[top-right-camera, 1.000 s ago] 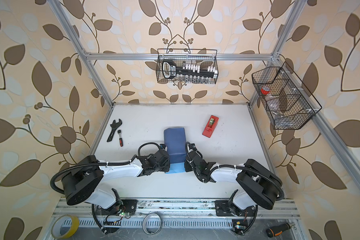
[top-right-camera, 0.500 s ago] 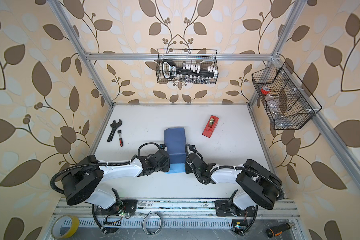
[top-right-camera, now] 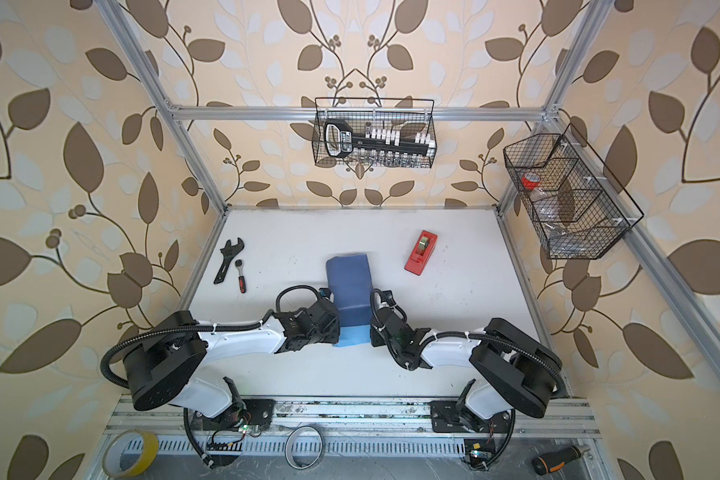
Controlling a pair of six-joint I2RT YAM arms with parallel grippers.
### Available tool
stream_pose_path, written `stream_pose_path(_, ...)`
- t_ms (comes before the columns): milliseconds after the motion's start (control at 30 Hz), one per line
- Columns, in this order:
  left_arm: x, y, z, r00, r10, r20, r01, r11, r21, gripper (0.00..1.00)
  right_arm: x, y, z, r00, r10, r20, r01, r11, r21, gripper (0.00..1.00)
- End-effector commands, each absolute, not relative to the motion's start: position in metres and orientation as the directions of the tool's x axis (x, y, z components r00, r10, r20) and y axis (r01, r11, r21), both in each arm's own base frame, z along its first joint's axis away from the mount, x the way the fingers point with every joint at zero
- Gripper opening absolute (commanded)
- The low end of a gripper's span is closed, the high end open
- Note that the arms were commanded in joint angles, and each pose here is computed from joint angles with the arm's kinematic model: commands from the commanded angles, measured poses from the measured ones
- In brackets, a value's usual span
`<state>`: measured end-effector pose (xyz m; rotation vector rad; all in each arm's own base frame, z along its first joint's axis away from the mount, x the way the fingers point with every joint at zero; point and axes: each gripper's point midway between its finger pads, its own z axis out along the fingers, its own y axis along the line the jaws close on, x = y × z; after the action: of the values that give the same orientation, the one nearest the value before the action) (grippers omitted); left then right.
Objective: Wrap the gift box in paper
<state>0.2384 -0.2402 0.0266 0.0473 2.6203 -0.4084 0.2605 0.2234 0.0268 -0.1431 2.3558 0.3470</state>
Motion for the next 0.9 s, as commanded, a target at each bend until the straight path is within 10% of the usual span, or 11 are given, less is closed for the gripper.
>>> stream_pose_path(0, 0.235, -0.241, 0.03, -0.881, -0.054, -0.469, 0.101, 0.949, -0.297, 0.3, 0.268, 0.222, 0.03, -0.697, 0.027, -0.717, -0.168, 0.965, 0.2, 0.17)
stream_pose_path(667, 0.242, -0.253, 0.026, -0.885, -0.063, -0.46, 0.089, 0.949, -0.302, 0.09, 0.278, 0.229, 0.027, -0.681, 0.07, -0.729, -0.12, 0.971, 0.206, 0.1)
stream_pose_path(867, 0.243, -0.248, 0.026, -0.882, -0.055, -0.469, 0.088, 0.957, -0.277, 0.0, 0.272, 0.227, 0.035, -0.682, 0.05, -0.73, -0.147, 0.968, 0.205, 0.22)
